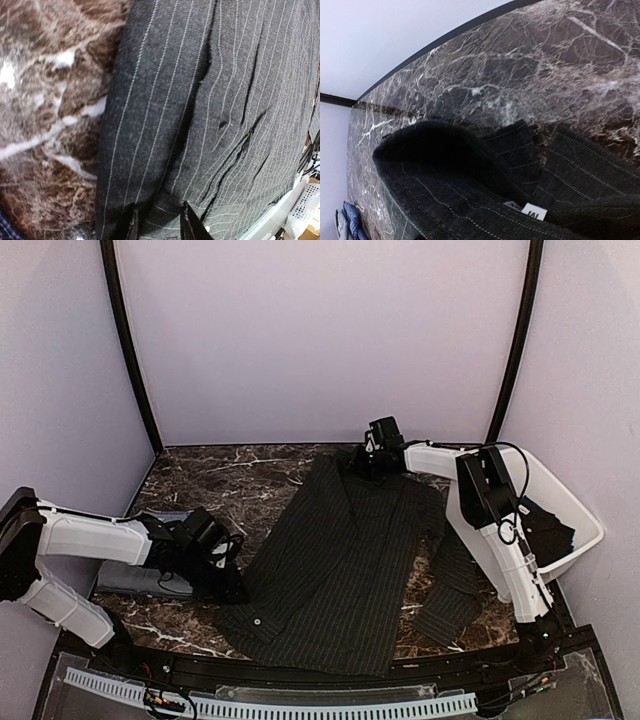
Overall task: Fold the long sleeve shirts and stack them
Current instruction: Fold the flattened shirt at the center of the board.
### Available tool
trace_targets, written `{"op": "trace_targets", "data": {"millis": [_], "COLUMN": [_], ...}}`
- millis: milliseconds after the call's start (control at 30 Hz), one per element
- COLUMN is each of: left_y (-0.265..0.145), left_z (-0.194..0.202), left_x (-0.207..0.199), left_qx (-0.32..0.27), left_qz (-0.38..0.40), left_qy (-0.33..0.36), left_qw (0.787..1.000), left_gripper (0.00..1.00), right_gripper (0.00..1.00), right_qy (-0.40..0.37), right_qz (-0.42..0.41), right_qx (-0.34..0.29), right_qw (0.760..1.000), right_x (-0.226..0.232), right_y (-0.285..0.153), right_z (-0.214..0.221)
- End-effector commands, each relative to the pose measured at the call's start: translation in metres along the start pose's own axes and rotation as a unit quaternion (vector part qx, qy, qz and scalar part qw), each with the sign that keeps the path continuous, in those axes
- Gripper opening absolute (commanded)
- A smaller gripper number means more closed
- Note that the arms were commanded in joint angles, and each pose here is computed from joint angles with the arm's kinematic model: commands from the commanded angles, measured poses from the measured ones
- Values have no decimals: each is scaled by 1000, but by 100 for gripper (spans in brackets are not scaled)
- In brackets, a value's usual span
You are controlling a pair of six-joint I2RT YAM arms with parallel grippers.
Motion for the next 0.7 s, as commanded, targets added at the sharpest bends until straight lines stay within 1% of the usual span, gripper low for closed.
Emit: {"op": "trace_targets", "data": {"millis": [0,200,433,533,600,667], "left_y": [3,3,3,4,4,4], "left_z": [35,37,33,32,32,31], "left_x": [37,38,34,33,32,31], "left_qx": [65,67,66,68,69,68], "left_qz": [-82,-85,-86,-84,-82,-79], "left_qy": [-51,-55,-52,-52,-51,-50], "left_qw": [993,993,993,993,993,993], "left_gripper": [28,27,27,27,26,26], "right_gripper": [31,25,24,25,28,32], "right_qy": [-4,21,53,50,38,22], "right_qz": [57,73,76,46,22,1], "right_qx": [-18,-35,-40,-35,-38,-45], "right_qw": [998,997,995,997,998,999], "right_x": [-19,-43,-71,-64,-52,-37], "right_y": [5,18,21,18,13,6], "right_z": [-11,-18,-24,-28,-35,-43]}}
Point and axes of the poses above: each gripper's point midway between its finger pads, its own y axis out along the fingers, its own x axis along the line the jaws close on, z = x × y, the point moved 6 cm from there along -y, back along the fingers, and after that the axes turned 8 degrees about -y, right-handed, at the moved point
